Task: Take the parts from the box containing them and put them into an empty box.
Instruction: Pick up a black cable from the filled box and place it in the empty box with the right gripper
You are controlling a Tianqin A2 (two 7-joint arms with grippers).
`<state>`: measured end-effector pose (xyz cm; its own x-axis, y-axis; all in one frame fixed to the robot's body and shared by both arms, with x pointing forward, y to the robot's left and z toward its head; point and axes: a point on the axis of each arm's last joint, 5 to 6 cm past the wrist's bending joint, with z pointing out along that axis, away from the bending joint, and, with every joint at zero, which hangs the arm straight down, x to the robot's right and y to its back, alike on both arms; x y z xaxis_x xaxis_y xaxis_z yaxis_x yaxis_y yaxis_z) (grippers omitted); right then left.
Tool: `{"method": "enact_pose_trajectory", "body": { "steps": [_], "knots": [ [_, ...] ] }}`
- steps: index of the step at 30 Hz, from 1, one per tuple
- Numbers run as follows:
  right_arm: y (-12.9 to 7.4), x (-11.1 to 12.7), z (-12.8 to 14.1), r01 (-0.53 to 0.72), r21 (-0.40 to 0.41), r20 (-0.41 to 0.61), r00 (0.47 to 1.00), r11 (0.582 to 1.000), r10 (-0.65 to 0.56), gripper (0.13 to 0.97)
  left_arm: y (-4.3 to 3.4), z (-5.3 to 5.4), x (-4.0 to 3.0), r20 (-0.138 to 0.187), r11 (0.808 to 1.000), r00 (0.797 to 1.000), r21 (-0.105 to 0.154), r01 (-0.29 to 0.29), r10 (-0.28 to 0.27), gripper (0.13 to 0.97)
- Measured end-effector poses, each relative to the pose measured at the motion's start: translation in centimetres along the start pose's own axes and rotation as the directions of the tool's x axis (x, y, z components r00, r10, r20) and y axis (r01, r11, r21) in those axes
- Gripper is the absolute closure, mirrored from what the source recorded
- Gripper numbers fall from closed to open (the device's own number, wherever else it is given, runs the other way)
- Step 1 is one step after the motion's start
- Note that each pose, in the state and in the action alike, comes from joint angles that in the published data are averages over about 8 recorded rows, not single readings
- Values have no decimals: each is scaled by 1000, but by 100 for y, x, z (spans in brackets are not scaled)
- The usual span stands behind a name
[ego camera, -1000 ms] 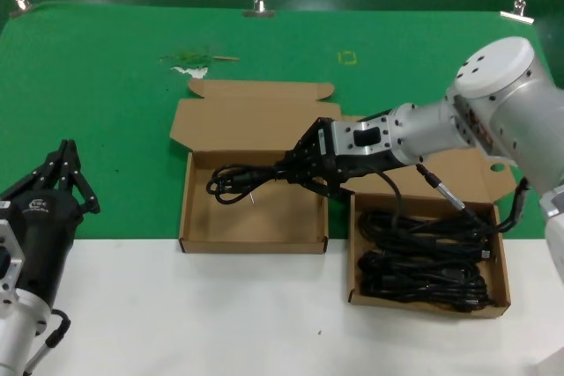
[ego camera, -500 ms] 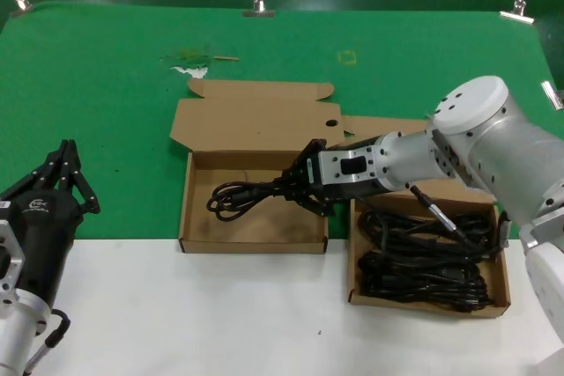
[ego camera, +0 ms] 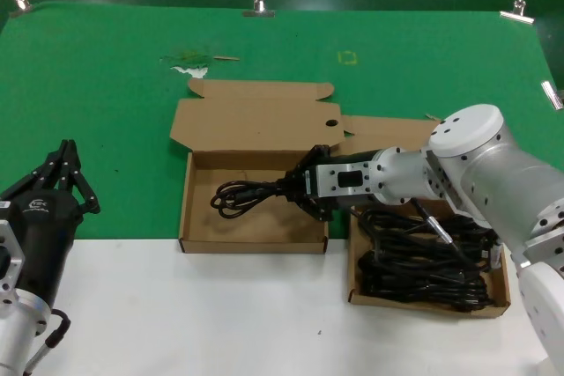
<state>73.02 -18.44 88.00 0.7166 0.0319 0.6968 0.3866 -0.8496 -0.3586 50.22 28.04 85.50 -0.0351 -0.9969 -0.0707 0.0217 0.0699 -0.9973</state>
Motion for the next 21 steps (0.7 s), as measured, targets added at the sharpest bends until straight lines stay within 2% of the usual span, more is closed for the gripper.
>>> {"method": "enact_pose_trajectory", "body": {
  "steps": [21],
  "knots": [
    [-39, -174, 123, 46, -6, -53, 998, 999, -46, 904, 0, 0, 0, 0, 1000, 1000, 0, 0, 0, 946]
  ]
}}
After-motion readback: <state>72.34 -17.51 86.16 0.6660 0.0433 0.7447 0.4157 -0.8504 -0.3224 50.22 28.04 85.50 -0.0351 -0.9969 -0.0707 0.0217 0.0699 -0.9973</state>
